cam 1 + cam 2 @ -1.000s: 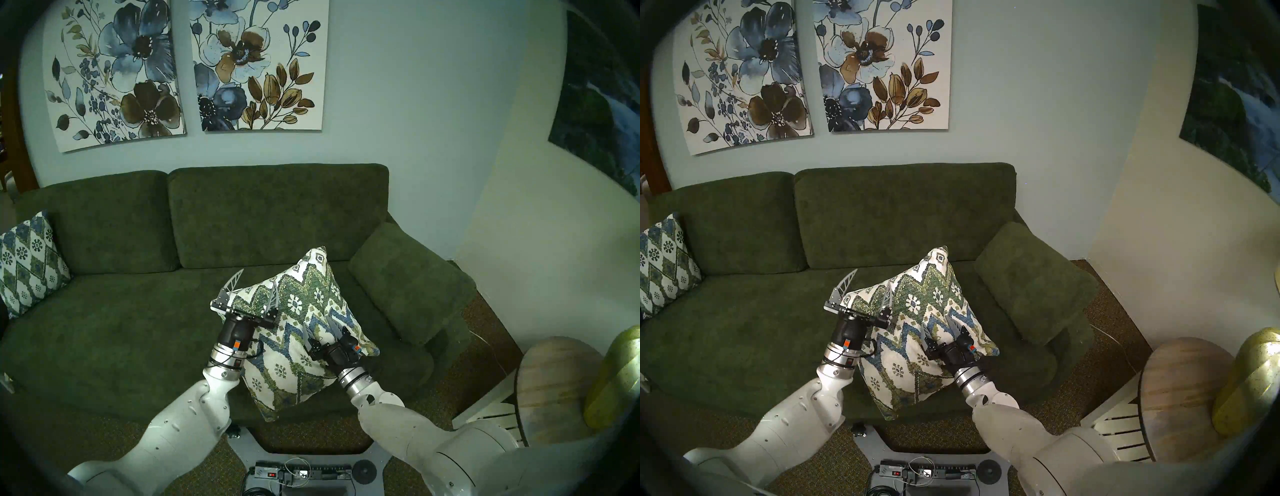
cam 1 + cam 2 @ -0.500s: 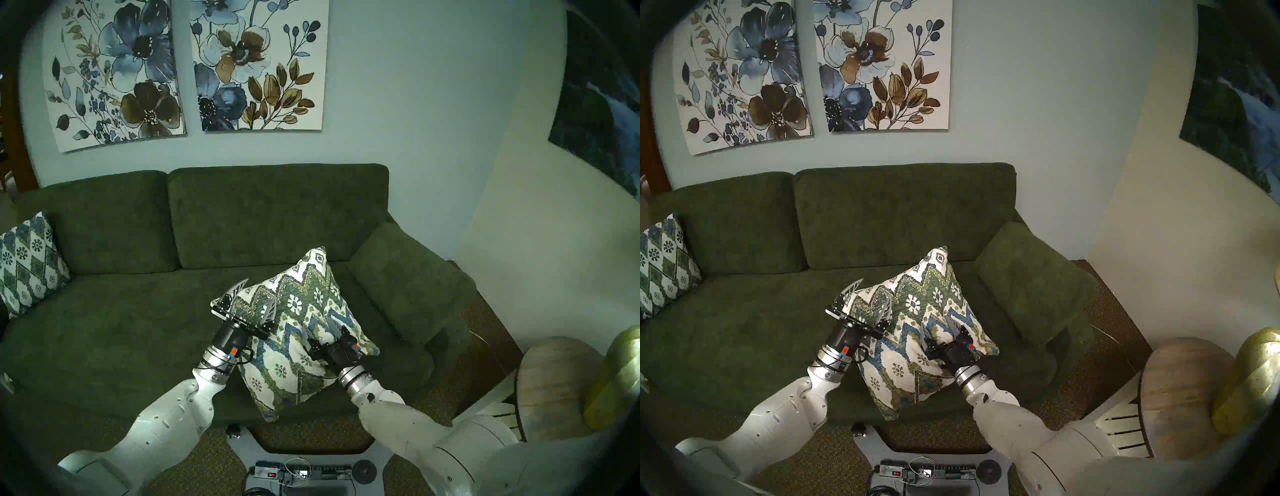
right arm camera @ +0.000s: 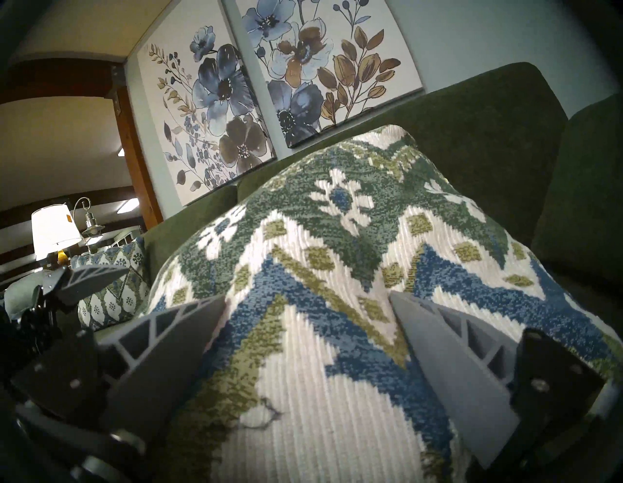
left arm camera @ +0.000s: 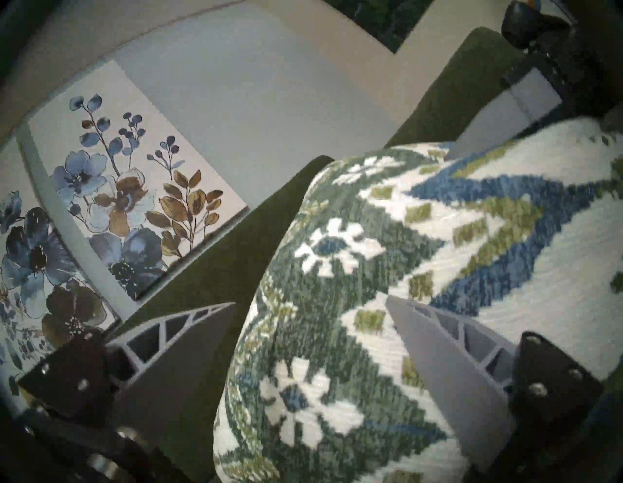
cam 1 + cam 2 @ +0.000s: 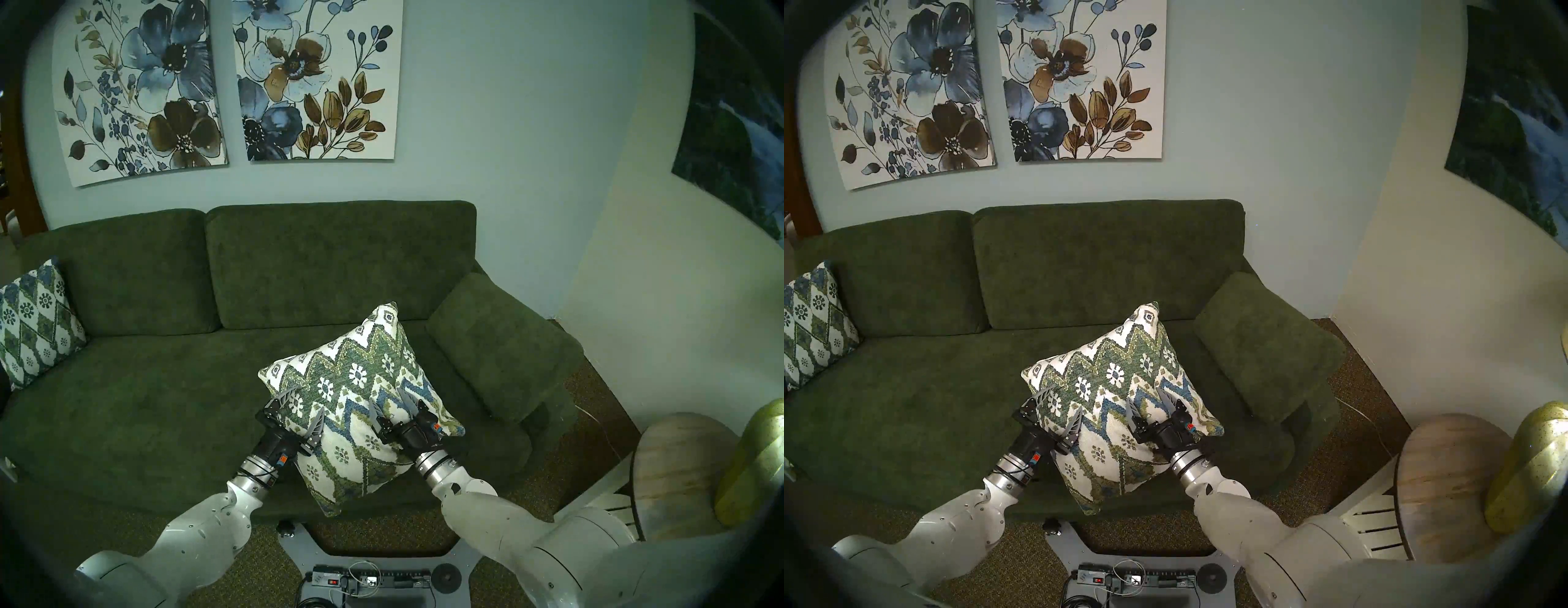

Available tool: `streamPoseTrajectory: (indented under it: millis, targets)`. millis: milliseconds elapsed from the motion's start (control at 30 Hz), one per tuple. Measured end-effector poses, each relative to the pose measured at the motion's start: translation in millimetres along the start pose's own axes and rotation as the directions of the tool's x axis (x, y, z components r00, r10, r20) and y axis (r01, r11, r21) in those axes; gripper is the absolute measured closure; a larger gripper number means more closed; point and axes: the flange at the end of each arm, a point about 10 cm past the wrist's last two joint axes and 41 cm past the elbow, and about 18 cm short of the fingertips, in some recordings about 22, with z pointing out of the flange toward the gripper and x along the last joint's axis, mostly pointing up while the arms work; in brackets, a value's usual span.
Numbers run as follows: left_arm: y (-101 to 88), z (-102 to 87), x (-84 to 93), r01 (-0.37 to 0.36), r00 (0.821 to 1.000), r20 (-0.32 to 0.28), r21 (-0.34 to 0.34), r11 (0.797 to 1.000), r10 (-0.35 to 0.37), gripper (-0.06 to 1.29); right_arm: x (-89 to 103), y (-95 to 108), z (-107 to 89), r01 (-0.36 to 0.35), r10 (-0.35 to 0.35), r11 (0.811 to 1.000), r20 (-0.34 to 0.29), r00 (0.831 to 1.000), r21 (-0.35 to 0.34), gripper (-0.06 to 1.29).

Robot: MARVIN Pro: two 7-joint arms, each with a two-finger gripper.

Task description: Fluff a cushion

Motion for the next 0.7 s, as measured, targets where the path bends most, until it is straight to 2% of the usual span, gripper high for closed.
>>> streamPoseTrajectory:
  millis: [367,700]
  targets:
    - [13.6,17.5,-3.6,0.027,0.998,0.062,0.013,1.000,-0.028,0.02,5.4,8,-3.2,0.023,-0.023,0.999,0.001,1.000,0.035,-0.01]
    - [39.2,26.6,2.8,0.091,0.988,0.118,0.054,0.994,-0.097,0.06,2.6,16,-15.1,0.027,-0.028,0.999,0.027,0.999,0.037,-0.01]
